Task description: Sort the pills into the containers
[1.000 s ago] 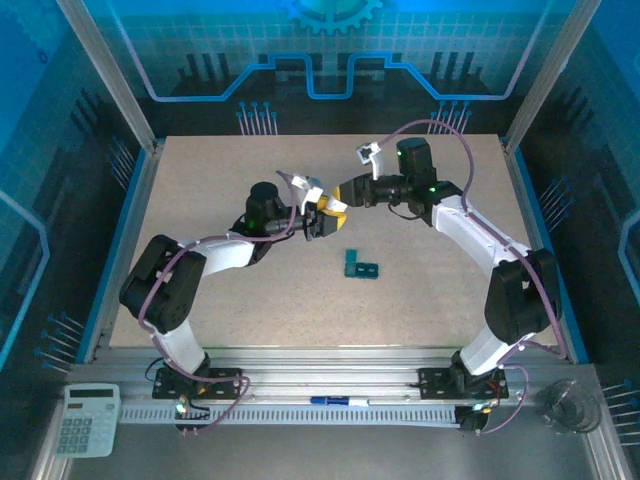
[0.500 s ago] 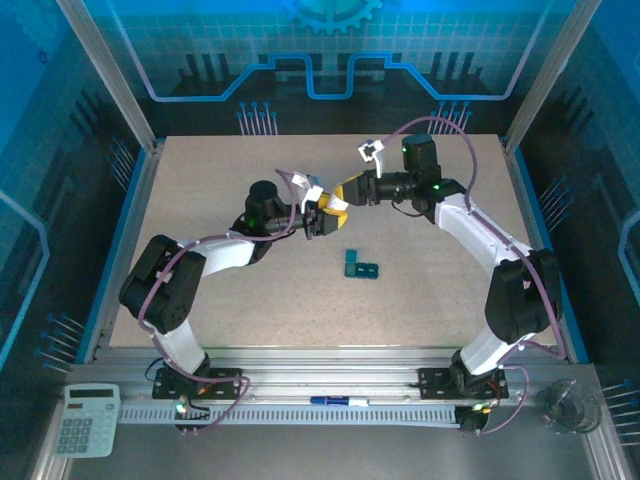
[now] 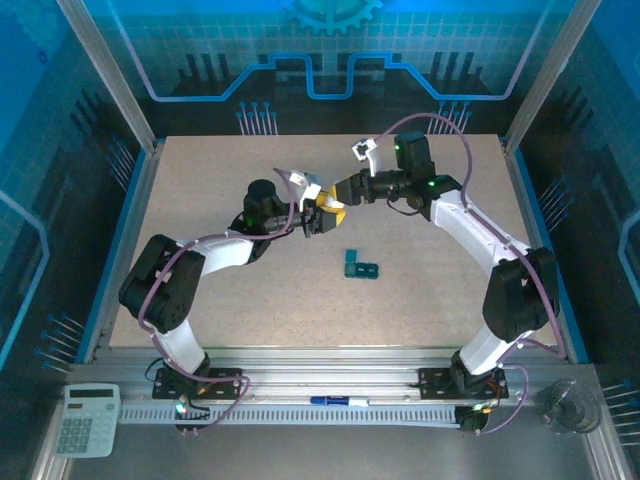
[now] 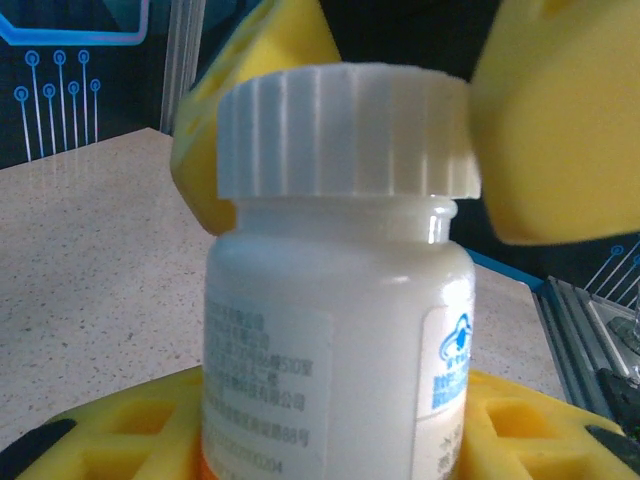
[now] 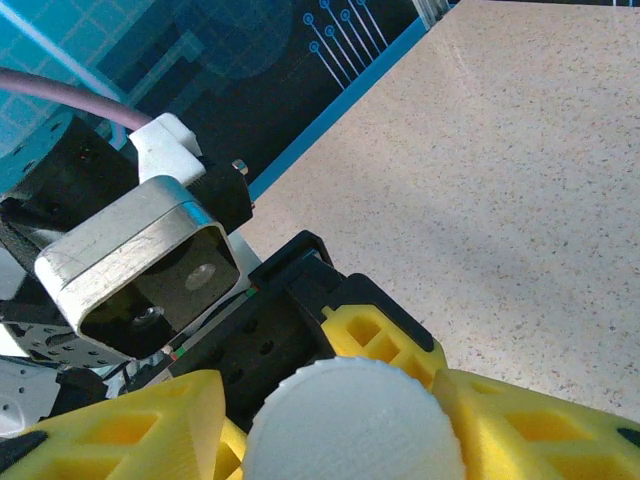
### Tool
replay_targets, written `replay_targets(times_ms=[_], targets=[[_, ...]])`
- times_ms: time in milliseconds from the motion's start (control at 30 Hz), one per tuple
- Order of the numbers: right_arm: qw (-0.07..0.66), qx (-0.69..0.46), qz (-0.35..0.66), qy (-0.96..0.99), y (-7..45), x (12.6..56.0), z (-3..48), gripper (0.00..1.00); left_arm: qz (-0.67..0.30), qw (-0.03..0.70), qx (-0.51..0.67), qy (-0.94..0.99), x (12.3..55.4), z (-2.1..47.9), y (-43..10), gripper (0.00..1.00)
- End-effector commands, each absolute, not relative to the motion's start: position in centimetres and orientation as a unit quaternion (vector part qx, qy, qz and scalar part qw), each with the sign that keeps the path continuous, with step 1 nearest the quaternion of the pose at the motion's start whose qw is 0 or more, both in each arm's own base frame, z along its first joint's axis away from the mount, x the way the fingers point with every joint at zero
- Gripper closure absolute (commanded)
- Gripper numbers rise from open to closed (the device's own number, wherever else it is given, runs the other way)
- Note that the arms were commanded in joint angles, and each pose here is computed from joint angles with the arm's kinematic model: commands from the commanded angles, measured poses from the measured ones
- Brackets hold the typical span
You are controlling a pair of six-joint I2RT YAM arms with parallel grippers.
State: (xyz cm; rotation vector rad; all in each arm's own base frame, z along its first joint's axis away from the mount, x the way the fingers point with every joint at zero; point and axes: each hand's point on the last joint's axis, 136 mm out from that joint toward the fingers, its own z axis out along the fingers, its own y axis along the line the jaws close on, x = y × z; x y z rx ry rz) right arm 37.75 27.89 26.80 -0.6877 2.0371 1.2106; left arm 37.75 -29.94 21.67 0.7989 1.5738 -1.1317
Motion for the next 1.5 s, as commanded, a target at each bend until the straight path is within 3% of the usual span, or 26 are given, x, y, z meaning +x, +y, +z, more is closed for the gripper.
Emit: replay_targets(times_ms=[0,233,433,633,867,1267,1467], targets=[[0.336,-0.249,0.471,0.777,28.5,38.3,27.6,0.38,-0.460,0.513,0.329,0.646,38.4,22.4,-29.8,1.00],[0.352,-0.230,0.474,0.773,28.1,38.4,29.5,0.21,-0.459,0.513,0.329,0.647,38.4,22.4,-29.7,1.00],[0.371,-0.145,0.444,0.803,26.1,39.7,30.5,0.18,-0.455,0.516,0.328,0.648,38.6,22.3,-29.6,1.00],[0.344,-0.041,0.403,0.847,24.8,40.4,29.0,0.18,-0.445,0.518,0.325,0.654,38.9,22.1,-29.5,1.00],[0.317,-0.054,0.360,0.876,26.3,39.5,27.7,0.17,-0.442,0.517,0.326,0.656,38.9,22.0,-29.5,1.00],[0.292,-0.058,0.345,0.890,26.8,39.3,25.7,0.21,-0.441,0.519,0.326,0.656,38.8,22.1,-29.5,1.00],[0.285,-0.065,0.353,0.889,27.3,39.2,25.5,0.38,-0.441,0.520,0.326,0.655,38.8,22.2,-29.5,1.00]])
